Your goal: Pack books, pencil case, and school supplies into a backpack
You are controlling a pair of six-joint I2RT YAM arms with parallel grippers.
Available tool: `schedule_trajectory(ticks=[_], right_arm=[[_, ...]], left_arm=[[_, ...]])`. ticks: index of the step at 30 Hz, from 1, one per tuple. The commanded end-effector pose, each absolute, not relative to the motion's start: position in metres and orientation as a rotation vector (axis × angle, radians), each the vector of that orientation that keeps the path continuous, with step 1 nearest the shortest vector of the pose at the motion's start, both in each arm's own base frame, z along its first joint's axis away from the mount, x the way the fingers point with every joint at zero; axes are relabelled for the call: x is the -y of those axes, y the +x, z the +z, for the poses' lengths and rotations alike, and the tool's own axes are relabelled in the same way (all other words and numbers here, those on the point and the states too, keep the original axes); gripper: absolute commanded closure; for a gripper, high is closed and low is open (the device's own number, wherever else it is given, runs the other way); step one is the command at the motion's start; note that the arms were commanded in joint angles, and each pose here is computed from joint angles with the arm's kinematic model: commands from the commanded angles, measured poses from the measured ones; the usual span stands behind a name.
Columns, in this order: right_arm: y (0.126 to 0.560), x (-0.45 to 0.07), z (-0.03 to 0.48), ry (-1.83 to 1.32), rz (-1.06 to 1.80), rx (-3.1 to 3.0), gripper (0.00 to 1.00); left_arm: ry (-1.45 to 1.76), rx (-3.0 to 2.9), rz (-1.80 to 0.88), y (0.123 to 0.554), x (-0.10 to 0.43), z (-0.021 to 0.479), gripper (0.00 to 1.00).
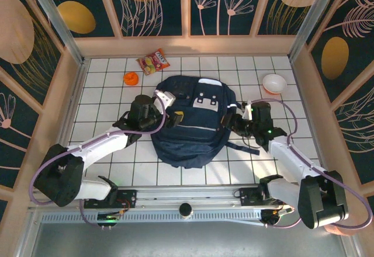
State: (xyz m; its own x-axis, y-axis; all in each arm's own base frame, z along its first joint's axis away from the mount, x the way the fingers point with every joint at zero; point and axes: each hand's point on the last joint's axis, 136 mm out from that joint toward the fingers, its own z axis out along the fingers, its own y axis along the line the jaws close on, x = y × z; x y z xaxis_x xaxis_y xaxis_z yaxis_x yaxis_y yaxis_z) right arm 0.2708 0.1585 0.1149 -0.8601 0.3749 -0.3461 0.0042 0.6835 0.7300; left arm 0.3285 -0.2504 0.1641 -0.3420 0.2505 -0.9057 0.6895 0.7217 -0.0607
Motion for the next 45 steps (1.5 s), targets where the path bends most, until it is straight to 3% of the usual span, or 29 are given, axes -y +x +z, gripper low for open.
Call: schedule_trajectory(ticks=[1, 8, 20, 32, 40, 45], right_arm=[[0.275, -0.156, 0.113, 0.383, 1.062, -2.374, 0.56], [0.285, -0.154, 0.09, 0.376, 1.024, -2.432, 0.55], [0.334, -0.121, 0.09, 0.382, 1.007, -2.381, 0.55], [0.316, -0.11, 0.149, 0.264, 0.91, -2.29, 0.54], [0.286, -0.144, 0.149, 0.29, 1.034, -2.29, 0.55], [0.275, -0.149, 0.126, 0.398, 1.078, -2.317, 0.54]], left_arm=[[0.546, -1.999, -0.619, 0.331, 0.242, 0.147, 0.19], [0.606, -2.01, -0.861, 0.302, 0.263, 0.135, 0.25], [0.858, -1.958, -0.964, 0.26, 0.317, 0.135, 0.26], [0.837, -1.898, -0.482, 0.309, 0.268, 0.168, 0.11], [0.493, -2.065, -0.515, 0.357, 0.218, 0.157, 0.1], [0.302, -2.22, -0.637, 0.363, 0.218, 0.127, 0.11]])
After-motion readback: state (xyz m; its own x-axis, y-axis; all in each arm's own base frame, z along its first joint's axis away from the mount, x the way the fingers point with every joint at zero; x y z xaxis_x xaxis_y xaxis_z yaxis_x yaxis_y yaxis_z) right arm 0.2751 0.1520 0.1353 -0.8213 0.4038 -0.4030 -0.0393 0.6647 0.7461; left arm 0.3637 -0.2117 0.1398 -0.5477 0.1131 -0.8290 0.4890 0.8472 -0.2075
